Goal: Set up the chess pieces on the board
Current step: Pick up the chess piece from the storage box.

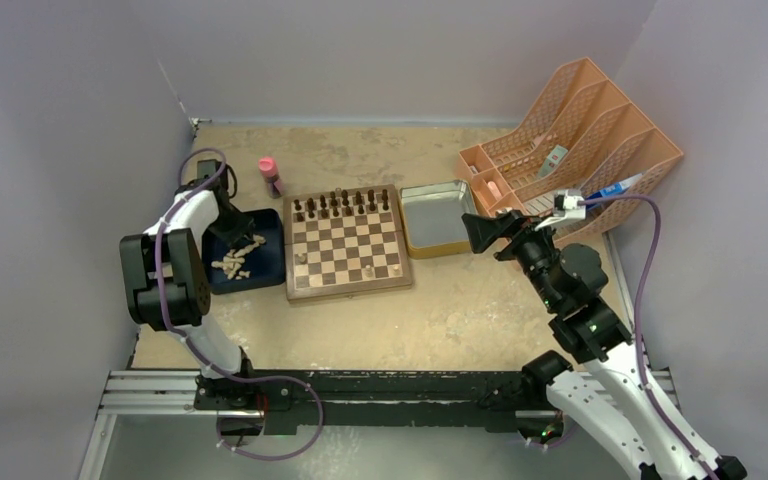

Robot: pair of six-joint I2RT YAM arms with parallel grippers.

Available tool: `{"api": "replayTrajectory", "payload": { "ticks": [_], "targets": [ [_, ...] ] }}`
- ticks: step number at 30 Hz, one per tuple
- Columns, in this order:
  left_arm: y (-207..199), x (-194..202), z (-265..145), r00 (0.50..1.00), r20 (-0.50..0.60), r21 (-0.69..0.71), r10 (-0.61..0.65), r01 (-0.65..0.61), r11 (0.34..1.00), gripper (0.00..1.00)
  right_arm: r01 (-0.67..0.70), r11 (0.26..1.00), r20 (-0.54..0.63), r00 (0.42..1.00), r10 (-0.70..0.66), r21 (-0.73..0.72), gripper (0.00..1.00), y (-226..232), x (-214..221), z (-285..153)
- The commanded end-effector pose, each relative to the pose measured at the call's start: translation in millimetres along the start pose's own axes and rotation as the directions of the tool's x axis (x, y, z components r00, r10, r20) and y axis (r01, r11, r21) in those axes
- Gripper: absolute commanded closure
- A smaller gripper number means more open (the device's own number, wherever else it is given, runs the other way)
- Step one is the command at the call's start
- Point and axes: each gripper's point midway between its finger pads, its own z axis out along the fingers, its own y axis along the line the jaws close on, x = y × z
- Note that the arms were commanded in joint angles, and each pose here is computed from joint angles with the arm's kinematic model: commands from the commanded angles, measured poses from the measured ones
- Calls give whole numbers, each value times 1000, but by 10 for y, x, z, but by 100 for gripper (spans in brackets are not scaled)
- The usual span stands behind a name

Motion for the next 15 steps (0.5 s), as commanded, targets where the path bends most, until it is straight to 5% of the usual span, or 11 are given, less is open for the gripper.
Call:
{"api": "replayTrajectory", "payload": {
  "ticks": [1,15],
  "targets": [
    [-274,-231,-110,996,57,106,-63,57,993,69,-5,999,39,999,7,-48,1,113,-106,21],
    [-340,-270,0,991,60,116,-118,110,987,72,-8,999,49,999,10,-36,1,91,-126,-9]
  ]
}}
